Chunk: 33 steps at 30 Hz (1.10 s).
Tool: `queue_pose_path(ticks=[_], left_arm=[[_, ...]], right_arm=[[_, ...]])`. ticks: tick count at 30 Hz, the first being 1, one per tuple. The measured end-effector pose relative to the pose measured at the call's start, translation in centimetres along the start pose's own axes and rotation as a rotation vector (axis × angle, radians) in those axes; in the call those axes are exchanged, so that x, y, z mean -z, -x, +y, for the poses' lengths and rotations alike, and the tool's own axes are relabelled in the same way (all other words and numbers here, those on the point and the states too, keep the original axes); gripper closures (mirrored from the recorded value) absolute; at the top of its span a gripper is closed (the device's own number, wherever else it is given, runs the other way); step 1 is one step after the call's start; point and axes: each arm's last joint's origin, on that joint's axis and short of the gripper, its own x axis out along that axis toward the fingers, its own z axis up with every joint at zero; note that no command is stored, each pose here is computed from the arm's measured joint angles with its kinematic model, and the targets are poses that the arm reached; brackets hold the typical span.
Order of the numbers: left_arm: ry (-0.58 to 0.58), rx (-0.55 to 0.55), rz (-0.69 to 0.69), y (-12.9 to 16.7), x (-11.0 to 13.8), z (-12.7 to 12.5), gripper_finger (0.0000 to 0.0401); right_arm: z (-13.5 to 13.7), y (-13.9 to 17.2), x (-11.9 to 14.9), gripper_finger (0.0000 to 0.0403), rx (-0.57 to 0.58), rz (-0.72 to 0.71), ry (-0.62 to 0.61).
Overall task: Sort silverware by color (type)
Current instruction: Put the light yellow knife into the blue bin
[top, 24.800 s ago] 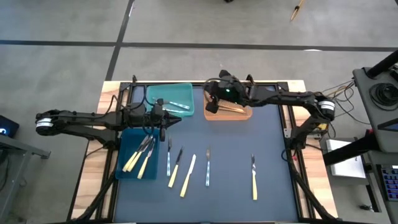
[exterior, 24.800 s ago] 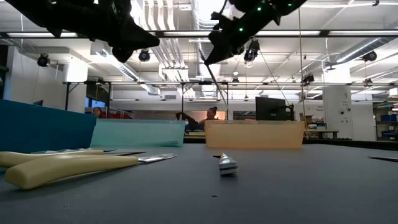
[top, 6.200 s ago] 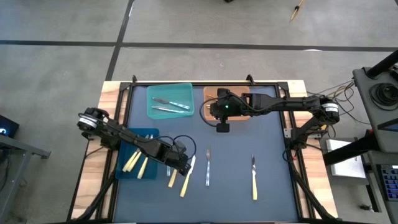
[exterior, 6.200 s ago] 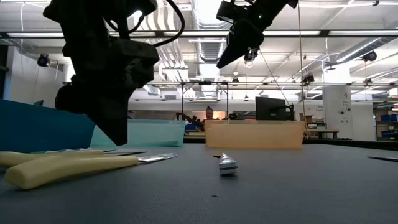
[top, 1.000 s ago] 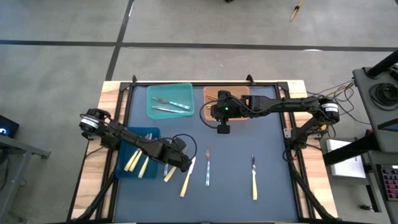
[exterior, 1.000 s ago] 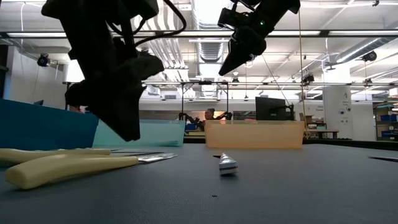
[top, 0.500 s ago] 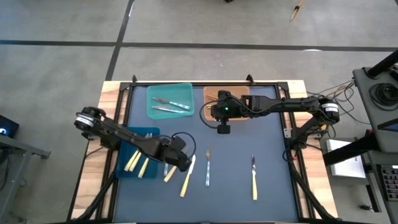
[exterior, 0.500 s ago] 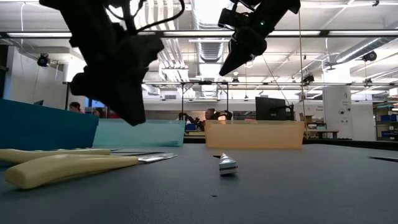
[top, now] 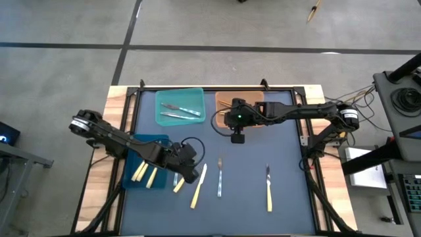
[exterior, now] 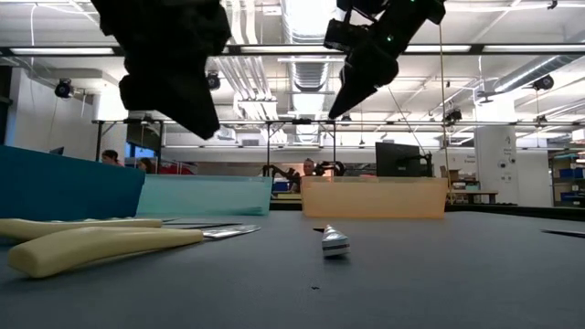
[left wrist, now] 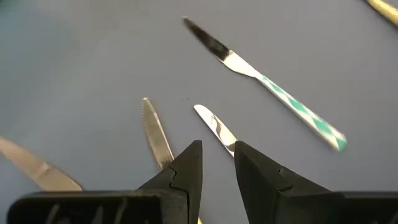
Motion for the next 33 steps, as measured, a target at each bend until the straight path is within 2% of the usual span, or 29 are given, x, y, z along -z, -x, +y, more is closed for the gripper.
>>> queue_pose_path(ticks=[6,10,18,24,33], left_arm=[[-0.300,0.090,0.039,1.2,1.4,-1.2,0.0326],[-0.426,0.116,0.045,1.6,2.2,-1.7,0.0326],[-0.419,0.080,-0.010,1.3,2.0,-1.9,0.0326],[-0.418,0.069,-0.001,0.6,2.3,-2.0,0.0326],[-0.360,0.050,0.021,0.6,2.4,-1.8,0.0326]], right_arm=[[1.2,-1.1,1.0,0.0355,-0.052,-0.026,-0.027],[2.1,-1.9,1.6,0.0355,-0.058,-0.058,-0.060],[3.5,-2.3,1.9,0.0355,-0.077,-0.106,-0.070],[4.9,-2.5,1.6,0.0355,-0.085,-0.212,-0.009],[5.2,-2.6,1.6,0.0355,-0.085,-0.234,0.020]])
